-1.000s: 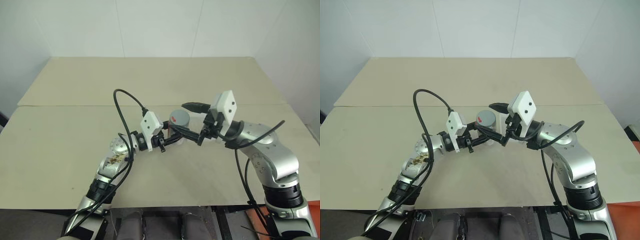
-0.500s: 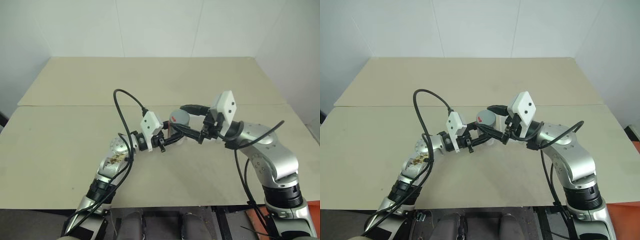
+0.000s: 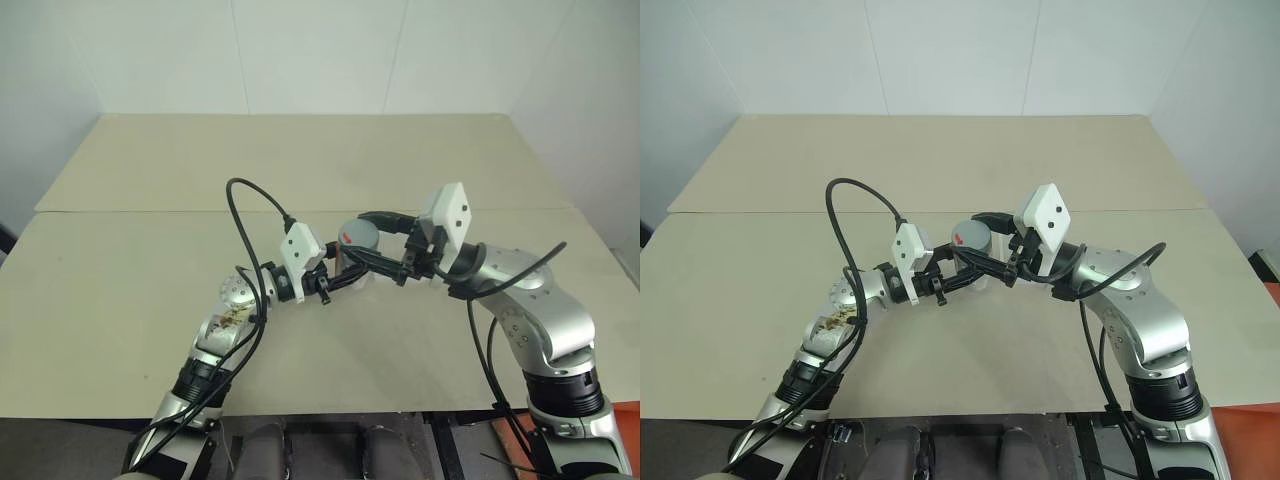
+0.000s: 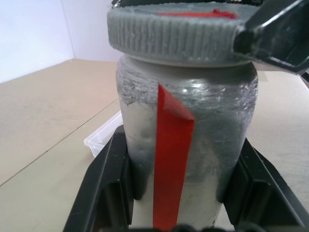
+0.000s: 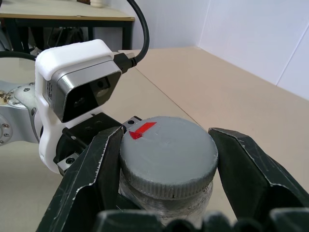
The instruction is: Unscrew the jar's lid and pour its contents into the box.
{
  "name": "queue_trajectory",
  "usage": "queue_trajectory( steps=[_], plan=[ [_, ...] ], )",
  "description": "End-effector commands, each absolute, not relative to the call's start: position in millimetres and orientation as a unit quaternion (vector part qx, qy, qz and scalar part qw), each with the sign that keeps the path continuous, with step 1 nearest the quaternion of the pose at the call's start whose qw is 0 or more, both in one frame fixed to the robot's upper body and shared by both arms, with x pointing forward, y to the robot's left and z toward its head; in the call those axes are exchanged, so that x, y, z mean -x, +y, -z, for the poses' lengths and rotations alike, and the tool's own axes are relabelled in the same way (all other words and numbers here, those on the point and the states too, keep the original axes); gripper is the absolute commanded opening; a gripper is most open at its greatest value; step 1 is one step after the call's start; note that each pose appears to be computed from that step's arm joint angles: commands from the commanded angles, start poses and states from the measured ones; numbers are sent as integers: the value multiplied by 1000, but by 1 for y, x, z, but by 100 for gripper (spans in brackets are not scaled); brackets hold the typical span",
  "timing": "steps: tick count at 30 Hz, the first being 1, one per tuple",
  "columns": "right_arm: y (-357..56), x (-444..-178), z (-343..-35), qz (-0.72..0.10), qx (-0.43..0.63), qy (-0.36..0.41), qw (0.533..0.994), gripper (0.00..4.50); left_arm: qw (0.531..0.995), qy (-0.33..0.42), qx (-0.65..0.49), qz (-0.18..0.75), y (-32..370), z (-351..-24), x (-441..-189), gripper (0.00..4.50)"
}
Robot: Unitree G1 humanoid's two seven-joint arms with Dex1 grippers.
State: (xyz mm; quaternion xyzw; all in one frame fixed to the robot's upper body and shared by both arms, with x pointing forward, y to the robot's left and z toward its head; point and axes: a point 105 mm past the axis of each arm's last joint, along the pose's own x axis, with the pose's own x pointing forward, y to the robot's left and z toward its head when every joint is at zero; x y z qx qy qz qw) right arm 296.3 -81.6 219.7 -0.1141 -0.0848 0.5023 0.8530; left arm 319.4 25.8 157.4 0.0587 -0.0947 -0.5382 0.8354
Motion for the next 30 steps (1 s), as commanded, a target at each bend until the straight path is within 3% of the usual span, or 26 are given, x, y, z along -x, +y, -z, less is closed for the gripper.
queue_trajectory(
  steps=[1,20,26,30],
  plan=[
    [-81,-286,-250,-506,118,-141,842,308,826,-107,-69,548,22,-160,-313,195],
    [-99,-284,-260,-551,98,-150,815,308,806,-101,-80,578,27,-158,-304,195],
    [-156,-294,-259,-446,143,-129,874,308,815,-106,-88,562,33,-161,-306,195],
    [-212,-299,-229,-306,140,-58,940,308,825,-106,-96,547,39,-163,-315,195]
  ],
)
